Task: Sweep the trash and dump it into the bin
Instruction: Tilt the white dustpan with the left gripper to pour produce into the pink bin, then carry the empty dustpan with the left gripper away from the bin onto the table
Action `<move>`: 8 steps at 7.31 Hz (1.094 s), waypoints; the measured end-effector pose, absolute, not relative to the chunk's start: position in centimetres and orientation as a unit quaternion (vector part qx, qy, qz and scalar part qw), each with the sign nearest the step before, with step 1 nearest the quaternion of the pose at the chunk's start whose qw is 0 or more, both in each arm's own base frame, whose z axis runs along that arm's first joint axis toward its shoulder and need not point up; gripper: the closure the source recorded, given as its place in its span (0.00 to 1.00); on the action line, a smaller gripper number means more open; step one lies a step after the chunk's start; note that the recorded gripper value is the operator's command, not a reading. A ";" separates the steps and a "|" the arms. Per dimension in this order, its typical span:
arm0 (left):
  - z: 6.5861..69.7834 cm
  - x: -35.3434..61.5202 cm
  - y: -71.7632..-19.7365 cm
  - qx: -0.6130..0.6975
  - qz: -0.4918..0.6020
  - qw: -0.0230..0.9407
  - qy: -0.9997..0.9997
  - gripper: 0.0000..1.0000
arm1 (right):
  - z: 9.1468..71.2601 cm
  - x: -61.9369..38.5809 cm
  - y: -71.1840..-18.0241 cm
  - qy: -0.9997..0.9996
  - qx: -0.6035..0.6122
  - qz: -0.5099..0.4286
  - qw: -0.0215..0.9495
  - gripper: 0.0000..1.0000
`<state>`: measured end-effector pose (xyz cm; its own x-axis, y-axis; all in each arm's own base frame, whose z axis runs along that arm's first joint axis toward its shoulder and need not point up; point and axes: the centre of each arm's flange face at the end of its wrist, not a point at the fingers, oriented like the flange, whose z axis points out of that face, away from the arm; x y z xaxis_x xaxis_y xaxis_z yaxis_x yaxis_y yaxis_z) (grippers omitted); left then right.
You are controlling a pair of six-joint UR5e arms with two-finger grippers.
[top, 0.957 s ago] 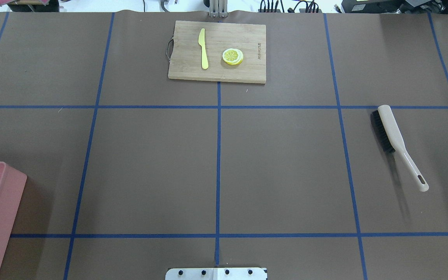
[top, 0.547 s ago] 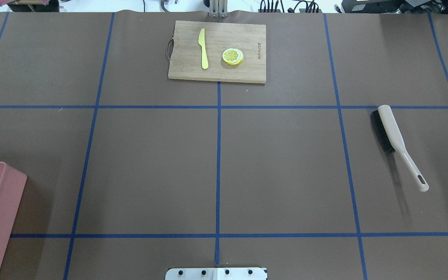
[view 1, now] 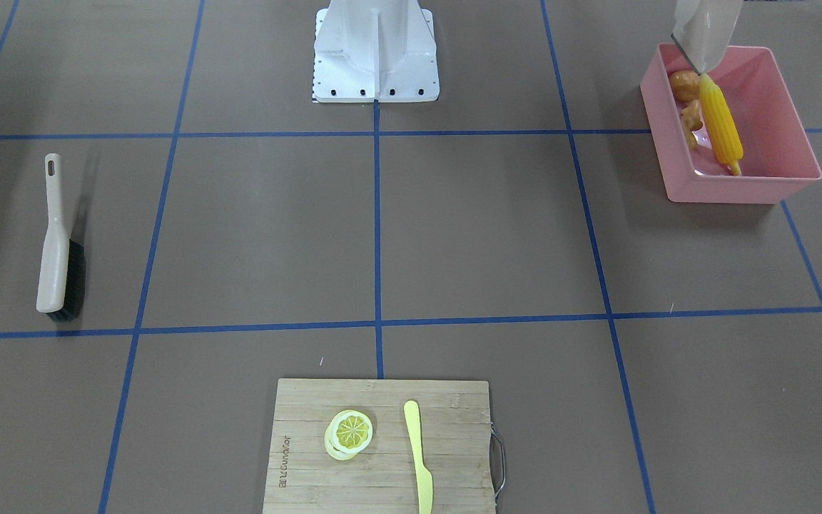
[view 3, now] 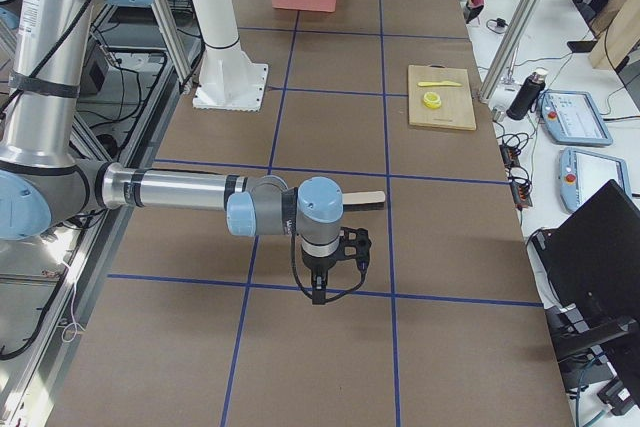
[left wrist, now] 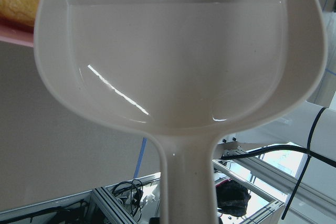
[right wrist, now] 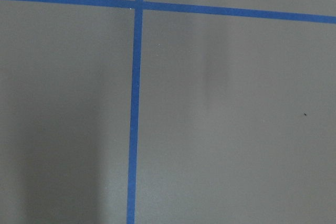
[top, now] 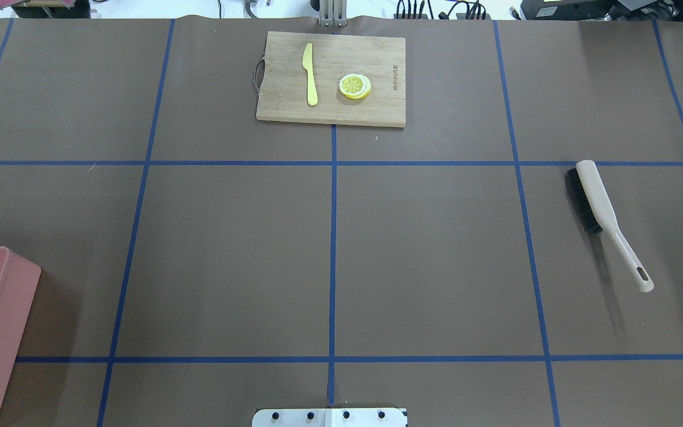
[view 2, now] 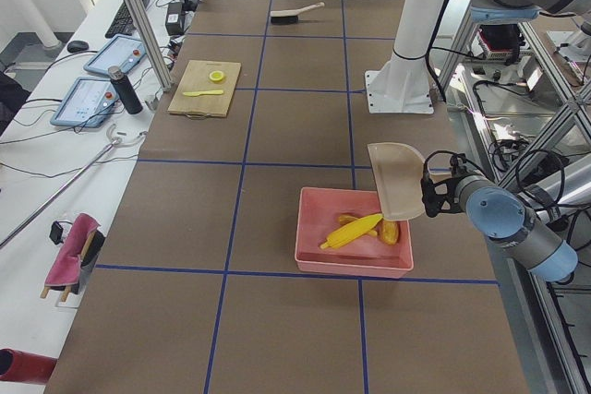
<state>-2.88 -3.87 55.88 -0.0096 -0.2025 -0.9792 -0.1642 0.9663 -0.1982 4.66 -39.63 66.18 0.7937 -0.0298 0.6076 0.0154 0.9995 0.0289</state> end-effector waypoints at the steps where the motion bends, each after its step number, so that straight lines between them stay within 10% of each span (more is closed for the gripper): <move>1: 55.4 -2.9 -4.0 -0.120 -0.011 0.692 0.712 1.00 | 66.3 4.7 -39.6 -0.321 0.011 -0.012 0.947 0.00; 8: 52.8 -3.1 -4.2 -0.068 0.017 0.685 0.725 1.00 | 66.5 4.7 -39.6 -0.321 0.009 -0.011 0.947 0.00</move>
<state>-3.12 -4.18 52.78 -0.0527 -0.0753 -0.9958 -0.1216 0.9902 -0.0685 4.67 -39.59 66.46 0.7941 -0.0259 0.6072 0.0144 0.9996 0.0239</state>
